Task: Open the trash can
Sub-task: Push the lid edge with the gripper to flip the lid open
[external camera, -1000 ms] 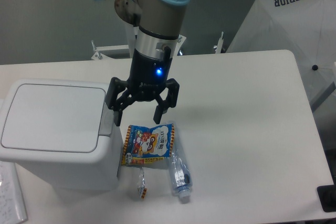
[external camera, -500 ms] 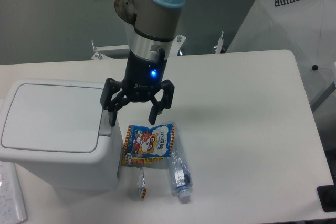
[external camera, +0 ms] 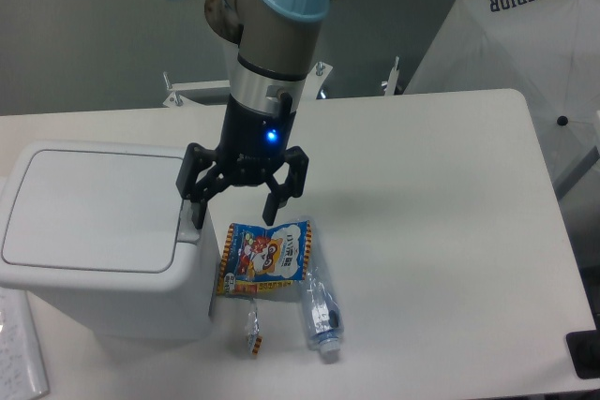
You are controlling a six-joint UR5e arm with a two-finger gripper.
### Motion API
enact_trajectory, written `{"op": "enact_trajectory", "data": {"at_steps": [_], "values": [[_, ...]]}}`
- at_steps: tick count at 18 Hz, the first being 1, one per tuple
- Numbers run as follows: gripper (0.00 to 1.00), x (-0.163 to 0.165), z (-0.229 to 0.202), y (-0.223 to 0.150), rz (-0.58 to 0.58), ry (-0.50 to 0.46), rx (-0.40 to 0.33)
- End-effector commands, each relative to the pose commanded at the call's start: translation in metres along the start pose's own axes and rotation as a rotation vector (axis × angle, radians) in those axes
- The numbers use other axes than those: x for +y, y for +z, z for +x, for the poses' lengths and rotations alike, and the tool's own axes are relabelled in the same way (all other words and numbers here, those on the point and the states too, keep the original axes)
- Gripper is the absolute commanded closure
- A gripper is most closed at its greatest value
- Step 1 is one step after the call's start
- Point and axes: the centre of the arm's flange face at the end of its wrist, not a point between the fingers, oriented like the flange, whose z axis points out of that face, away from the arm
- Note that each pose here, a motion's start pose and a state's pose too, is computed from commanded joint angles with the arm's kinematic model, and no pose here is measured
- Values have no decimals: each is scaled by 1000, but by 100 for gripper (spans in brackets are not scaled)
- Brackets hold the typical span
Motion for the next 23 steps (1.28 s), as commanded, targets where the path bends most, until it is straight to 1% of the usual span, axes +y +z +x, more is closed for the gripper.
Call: {"op": "enact_trajectory", "data": {"at_steps": [13,16,18,20,22,23], "values": [[0,-2,0,-2,6,6,-2],[0,-15,8,-25,67,38,-1],[0,-30,8,-42,145,66,-7],[0,-49,-18,-70,228,51,-36],[0,-63,-40,-88,271,56,-72],[0,-69,-54,-96,284,68,-101]]}}
